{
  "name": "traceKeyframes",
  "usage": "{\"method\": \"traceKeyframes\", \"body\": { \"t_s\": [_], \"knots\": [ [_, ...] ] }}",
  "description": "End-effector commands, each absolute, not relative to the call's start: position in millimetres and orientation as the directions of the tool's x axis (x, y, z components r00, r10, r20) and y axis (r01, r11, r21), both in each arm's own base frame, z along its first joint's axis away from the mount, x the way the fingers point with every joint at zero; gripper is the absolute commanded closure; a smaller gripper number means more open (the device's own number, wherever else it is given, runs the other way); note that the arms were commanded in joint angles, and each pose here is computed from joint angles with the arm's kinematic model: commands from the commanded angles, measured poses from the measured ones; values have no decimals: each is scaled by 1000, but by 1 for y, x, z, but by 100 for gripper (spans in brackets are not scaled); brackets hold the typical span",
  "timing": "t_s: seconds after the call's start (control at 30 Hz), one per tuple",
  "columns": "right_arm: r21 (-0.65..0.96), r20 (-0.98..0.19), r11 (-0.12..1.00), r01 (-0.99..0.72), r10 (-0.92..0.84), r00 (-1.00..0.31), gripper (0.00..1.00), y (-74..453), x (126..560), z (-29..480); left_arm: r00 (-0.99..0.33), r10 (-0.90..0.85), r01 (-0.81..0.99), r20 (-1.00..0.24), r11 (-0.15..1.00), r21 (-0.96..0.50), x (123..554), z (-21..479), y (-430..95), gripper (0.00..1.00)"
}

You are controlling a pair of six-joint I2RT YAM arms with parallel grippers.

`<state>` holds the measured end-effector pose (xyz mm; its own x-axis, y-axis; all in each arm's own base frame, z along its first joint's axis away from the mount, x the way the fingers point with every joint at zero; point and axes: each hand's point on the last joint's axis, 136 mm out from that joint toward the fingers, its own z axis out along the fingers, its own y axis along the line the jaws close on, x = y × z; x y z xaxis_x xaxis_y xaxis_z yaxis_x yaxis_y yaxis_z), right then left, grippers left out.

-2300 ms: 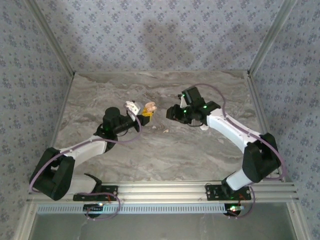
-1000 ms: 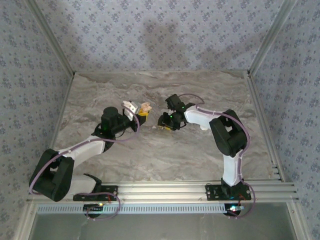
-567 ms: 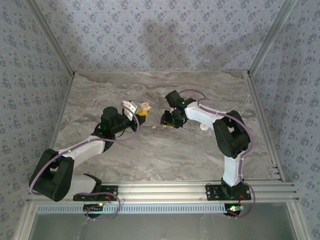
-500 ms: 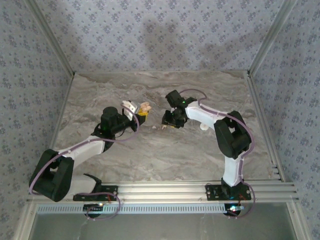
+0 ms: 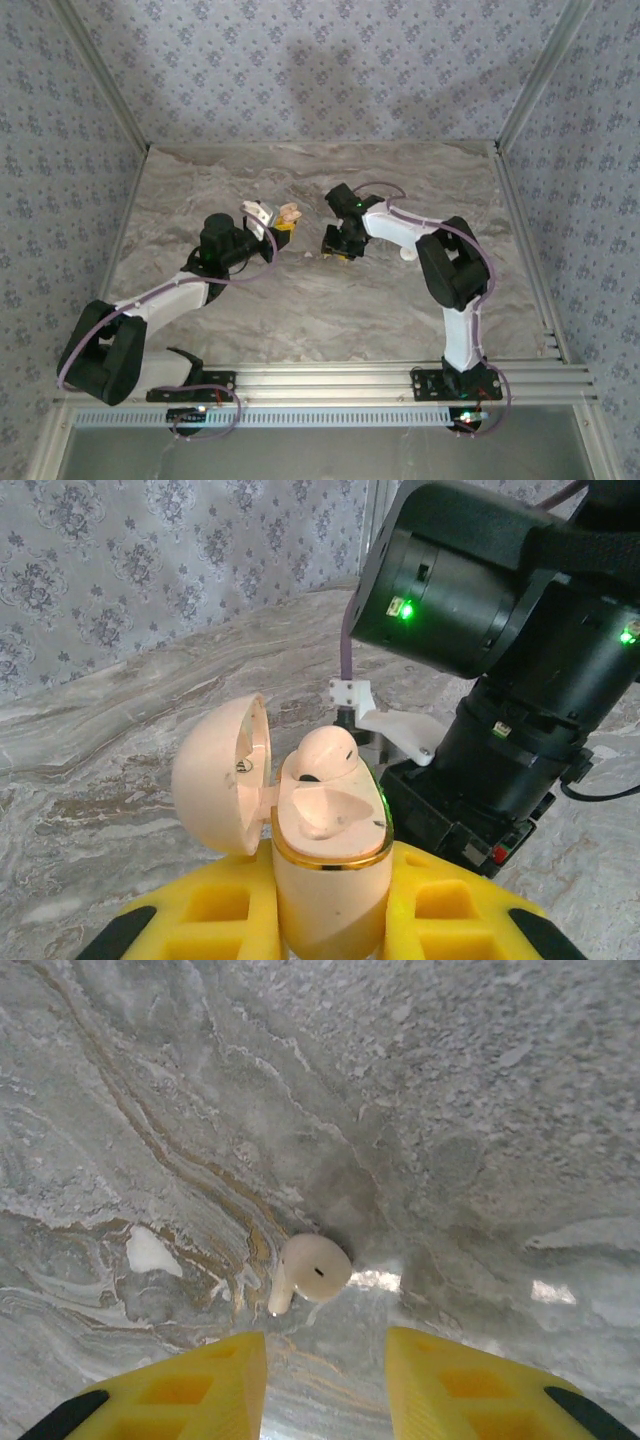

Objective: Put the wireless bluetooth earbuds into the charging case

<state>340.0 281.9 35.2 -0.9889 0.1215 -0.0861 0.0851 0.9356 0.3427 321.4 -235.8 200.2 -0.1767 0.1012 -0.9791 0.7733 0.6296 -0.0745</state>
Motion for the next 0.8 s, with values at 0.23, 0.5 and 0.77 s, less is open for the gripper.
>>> {"method": "traceKeyframes", "body": {
  "t_s": [0.23,0.5,0.77],
  "knots": [
    [359,-88,929,86,126,-988,64,294,353,24,-147,80,775,-986,628,-65,320,211,-234,81],
    [352,-123,933,76,126,-984,66,295,365,22,-153,72,779,-986,622,-76,320,211,-235,81],
    [351,-154,934,70,132,-979,67,296,375,22,-150,72,780,-986,622,-74,321,212,-235,81]
  ]
}}
